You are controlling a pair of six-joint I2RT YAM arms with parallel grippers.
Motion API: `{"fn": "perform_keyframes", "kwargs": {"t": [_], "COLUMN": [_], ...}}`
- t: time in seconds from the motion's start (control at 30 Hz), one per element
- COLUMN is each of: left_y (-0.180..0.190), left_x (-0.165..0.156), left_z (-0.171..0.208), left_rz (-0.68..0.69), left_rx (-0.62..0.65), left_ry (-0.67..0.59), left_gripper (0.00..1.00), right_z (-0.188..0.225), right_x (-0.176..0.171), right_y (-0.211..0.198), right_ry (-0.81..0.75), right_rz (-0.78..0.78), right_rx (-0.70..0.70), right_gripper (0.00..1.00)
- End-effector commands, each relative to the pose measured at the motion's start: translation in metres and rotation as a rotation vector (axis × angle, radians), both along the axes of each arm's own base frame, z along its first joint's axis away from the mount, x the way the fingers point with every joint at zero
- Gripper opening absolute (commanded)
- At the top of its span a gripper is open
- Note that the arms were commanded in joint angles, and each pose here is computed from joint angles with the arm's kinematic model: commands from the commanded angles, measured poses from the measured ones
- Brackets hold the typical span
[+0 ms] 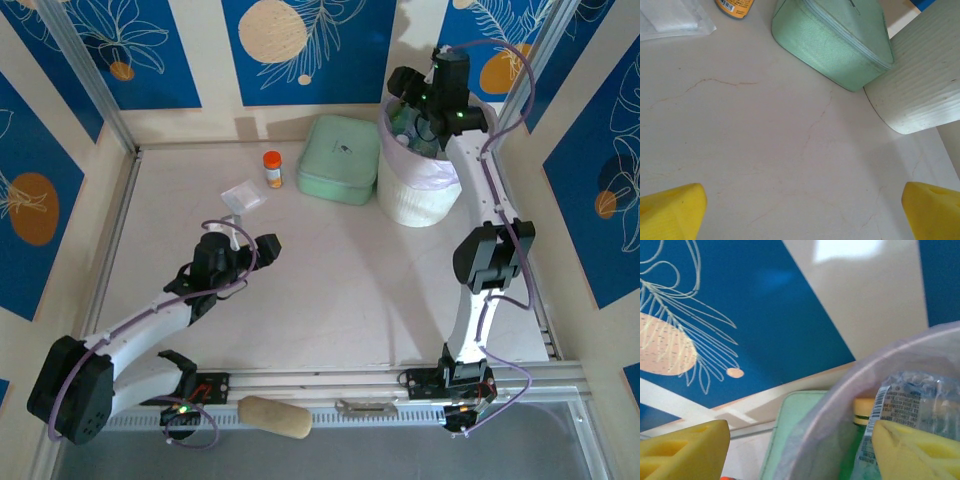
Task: Put the plastic bottles in the bin
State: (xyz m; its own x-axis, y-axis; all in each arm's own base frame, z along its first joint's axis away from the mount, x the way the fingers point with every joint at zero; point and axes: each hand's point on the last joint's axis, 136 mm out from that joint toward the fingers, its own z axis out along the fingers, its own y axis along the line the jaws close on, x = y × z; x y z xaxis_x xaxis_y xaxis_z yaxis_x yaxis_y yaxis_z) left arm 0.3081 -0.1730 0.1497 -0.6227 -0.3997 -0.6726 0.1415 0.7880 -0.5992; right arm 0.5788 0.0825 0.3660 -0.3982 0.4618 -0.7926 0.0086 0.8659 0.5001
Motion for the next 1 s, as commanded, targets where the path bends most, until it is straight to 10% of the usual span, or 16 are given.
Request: {"fn": "perform_keyframes", "kwargs": {"t": [0.0, 0.57, 0.97], "left_y": [0.003, 0.051, 0.121], "left_x": [0.005, 0.01, 0.026], "left_z": [0.002, 0.026, 0.024], "left_rz": [0.011, 0.157, 0.417], "left_rx": [0.011, 0.189, 0.369], "left_ry": [-0.01, -0.087, -0.091], "left_gripper": [1.0, 1.0, 1.0], "right_z": [-0.014, 0.052, -0.054], "right_x": [-0.013, -0.094, -0.22], "right_y": [-0.019, -0.001, 0.027], "right_ry": [0.046, -0.137, 0.021], "right_rz": [-0.07, 0.08, 0.227], "right_rx": [-0.017, -0.098, -0.253], "right_gripper": [0.77, 0.82, 0.88]}}
